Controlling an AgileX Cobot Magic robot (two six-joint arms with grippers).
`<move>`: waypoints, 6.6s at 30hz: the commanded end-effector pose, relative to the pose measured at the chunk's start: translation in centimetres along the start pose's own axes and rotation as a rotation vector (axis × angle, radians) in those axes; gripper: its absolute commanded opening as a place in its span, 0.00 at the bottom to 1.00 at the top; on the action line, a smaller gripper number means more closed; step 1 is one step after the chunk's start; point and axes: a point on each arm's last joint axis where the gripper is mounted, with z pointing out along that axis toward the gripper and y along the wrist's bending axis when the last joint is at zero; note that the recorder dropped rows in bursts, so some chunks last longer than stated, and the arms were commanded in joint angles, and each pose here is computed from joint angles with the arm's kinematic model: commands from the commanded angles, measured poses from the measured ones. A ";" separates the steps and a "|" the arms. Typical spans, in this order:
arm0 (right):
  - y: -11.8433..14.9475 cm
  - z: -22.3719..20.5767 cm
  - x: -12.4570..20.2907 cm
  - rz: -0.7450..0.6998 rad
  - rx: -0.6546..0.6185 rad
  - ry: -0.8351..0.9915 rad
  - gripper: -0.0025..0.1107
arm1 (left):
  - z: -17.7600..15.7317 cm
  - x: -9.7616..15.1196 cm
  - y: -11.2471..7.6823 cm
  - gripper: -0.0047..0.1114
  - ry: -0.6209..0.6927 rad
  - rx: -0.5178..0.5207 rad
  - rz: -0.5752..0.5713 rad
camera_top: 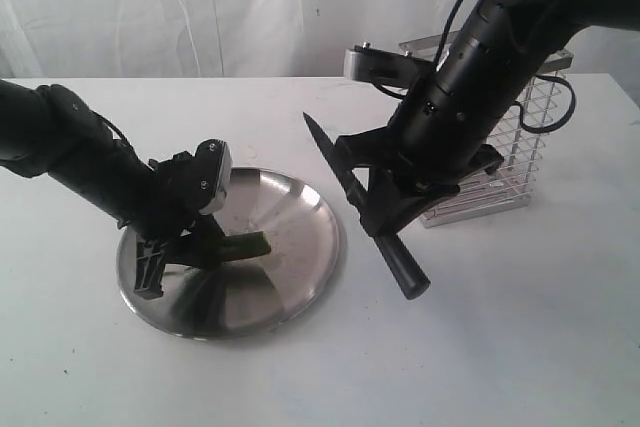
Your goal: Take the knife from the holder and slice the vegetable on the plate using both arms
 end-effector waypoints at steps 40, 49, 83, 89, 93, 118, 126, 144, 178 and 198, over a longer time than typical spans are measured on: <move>1.1 1.2 -1.0 0.063 -0.039 -0.060 0.02 | -2.0 -1.6 1.0 0.57 -0.097 -0.115 -0.309; 3.0 4.4 -0.9 0.111 -0.050 0.042 0.02 | -8.9 -4.7 1.4 0.53 -0.188 -0.310 -0.270; 8.4 13.6 -0.2 0.317 0.114 0.050 0.02 | -3.7 1.1 3.9 0.04 -0.672 0.068 -1.286; 8.3 13.7 -0.3 0.305 0.126 0.041 0.02 | -3.8 0.7 3.6 0.04 -0.697 0.093 -1.181; 8.3 13.7 -0.3 0.305 0.126 0.040 0.02 | -3.5 0.9 3.6 0.04 -0.691 0.099 -1.192; 8.0 12.4 -2.0 0.356 0.104 -0.018 0.02 | -1.2 1.5 3.6 0.04 -0.827 0.205 -1.258; 7.6 12.2 -1.8 0.407 0.083 0.037 0.02 | -1.2 1.5 3.6 0.04 -0.830 0.210 -1.261; 7.3 13.2 -2.0 0.387 0.084 0.037 0.02 | 0.0 2.2 3.5 0.04 -0.837 0.225 -1.311; 7.3 13.5 -2.0 0.347 0.088 0.046 0.02 | 2.3 -0.1 2.6 0.04 -0.721 0.198 -1.271; 7.2 13.6 -2.4 0.314 0.086 0.005 0.02 | 3.4 -0.9 1.9 0.04 -0.630 0.183 -1.200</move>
